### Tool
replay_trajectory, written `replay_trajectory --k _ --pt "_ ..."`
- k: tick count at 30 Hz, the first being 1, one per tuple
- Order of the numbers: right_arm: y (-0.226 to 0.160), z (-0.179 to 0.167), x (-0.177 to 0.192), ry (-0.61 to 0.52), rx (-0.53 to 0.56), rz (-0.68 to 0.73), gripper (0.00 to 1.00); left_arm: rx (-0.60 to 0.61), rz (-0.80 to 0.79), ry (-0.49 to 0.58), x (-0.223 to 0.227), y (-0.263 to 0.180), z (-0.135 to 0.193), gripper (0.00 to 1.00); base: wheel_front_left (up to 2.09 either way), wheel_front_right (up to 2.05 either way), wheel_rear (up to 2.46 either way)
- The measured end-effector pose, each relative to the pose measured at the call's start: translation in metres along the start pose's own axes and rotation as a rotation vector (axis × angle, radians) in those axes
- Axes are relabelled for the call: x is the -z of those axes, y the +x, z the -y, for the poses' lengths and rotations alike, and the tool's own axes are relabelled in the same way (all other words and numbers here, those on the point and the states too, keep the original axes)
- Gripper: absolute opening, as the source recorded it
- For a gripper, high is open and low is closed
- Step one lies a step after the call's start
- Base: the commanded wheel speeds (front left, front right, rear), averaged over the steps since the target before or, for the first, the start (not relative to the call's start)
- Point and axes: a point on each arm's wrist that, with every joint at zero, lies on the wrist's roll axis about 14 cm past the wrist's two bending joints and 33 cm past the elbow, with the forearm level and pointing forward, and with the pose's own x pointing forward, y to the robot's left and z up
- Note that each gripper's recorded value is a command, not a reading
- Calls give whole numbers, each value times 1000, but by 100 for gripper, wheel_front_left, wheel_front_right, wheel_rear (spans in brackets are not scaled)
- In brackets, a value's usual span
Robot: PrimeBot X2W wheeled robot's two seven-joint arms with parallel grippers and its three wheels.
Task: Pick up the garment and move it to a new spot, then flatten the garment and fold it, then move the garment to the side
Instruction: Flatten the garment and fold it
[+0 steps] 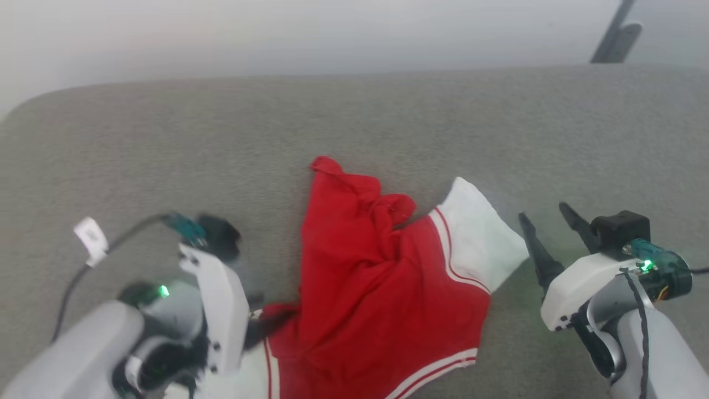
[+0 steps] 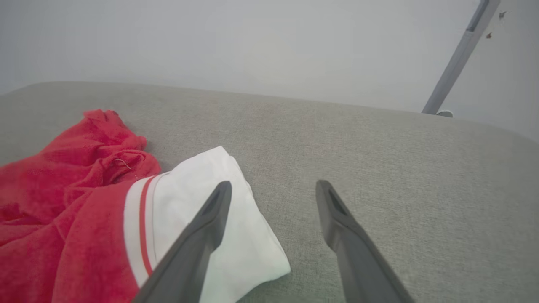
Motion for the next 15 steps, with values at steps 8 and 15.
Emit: replay_trajectory --k 8,15 --pt "19 -20 16 -59 -117 -158 100 -163 380 86 -56 -42 -43 100 0 0 0" --pt "40 -28 28 -110 -183 -295 100 -370 653 82 -74 -83 -98 100 0 0 0"
